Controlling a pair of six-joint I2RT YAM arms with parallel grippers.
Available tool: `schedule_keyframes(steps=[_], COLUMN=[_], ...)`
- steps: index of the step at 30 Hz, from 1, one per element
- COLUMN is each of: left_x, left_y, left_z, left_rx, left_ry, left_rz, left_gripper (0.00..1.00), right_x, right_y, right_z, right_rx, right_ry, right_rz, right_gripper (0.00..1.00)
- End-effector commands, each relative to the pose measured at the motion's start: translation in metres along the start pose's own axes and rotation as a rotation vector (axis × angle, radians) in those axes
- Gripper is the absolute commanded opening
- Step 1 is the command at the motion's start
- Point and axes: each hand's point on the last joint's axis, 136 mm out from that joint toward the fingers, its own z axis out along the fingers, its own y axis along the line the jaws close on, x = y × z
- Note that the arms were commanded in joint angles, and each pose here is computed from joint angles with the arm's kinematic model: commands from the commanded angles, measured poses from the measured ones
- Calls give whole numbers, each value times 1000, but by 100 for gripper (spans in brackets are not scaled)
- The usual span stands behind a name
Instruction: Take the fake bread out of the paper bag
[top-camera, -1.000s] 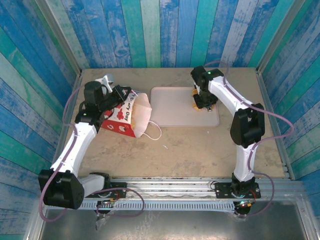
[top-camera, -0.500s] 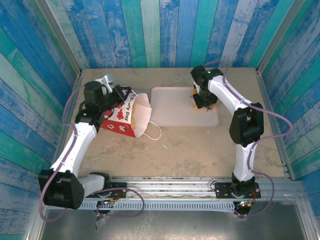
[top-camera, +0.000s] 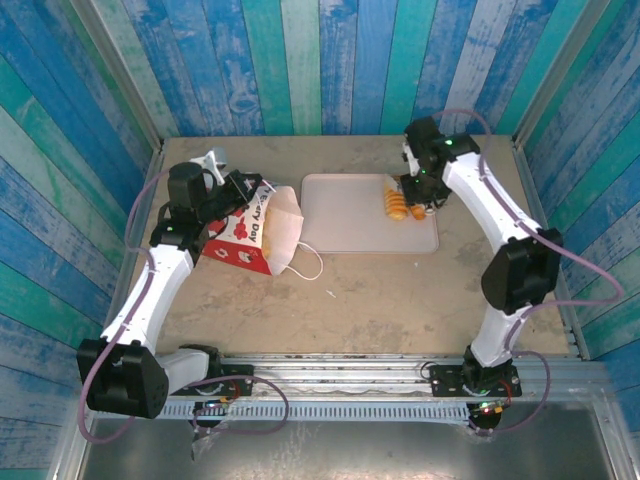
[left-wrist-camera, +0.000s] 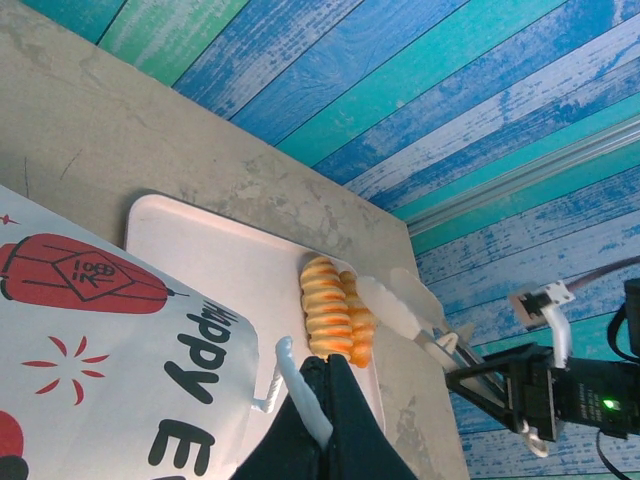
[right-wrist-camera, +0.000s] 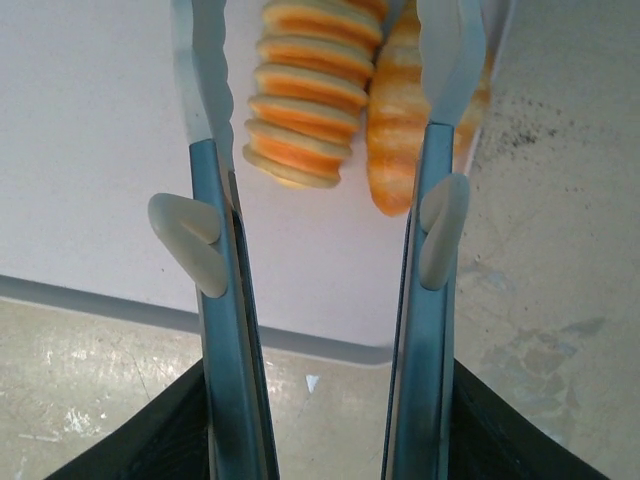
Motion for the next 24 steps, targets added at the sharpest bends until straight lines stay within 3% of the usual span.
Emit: schedule_keyframes(steps=[1, 8, 16, 21, 24], left_x=[-8, -9, -8, -8, -7], left_y=[-12, -15, -19, -19, -19], left_z=[-13, -18, -38, -46, -49], left_rx=[16, 6, -37, -51, -58], left_ry=[-43, -42, -60, -78, -74], left_rz=[41, 60, 107, 112, 123], left_gripper=[0, 0, 0, 0, 0], right_x=[3, 17, 25, 49, 75], right_y=[-16, -13, 59, 108, 145], right_z=[-3, -11, -67, -94, -102], right_rx=[-45, -191, -629, -731, -782], right_ry=[-22, -35, -265, -406, -410], right_rz=[80, 92, 33, -138, -305], right_gripper=[52, 50, 48, 47, 47])
